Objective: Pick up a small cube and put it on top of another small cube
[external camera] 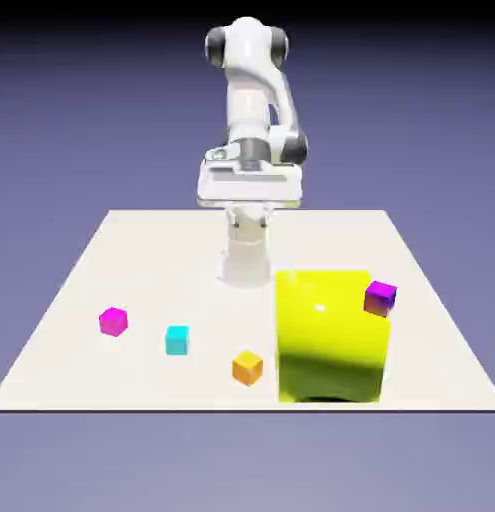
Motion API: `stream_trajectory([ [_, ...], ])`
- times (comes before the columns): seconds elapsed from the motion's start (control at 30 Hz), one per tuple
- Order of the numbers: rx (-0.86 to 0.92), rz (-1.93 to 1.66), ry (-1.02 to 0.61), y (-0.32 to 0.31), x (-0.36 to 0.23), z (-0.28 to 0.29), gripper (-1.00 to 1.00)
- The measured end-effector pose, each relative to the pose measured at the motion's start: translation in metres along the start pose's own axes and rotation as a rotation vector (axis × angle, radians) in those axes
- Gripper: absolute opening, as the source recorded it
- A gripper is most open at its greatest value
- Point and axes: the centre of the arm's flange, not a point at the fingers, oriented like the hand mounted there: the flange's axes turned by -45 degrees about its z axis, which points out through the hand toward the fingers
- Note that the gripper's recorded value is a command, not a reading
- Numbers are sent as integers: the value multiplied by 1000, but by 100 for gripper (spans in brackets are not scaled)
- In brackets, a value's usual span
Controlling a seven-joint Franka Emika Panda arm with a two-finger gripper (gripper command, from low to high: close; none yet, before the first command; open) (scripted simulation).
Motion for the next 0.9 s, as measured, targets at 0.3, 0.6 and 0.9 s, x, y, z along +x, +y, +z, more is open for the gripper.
stream_trajectory([
  [0.3, -17, 110, -419, 95, -21, 96, 0],
  [0.6, -12, 227, -819, 199, -85, 167, 0],
  [0.9, 10, 353, -1189, 295, -170, 198, 0],
])
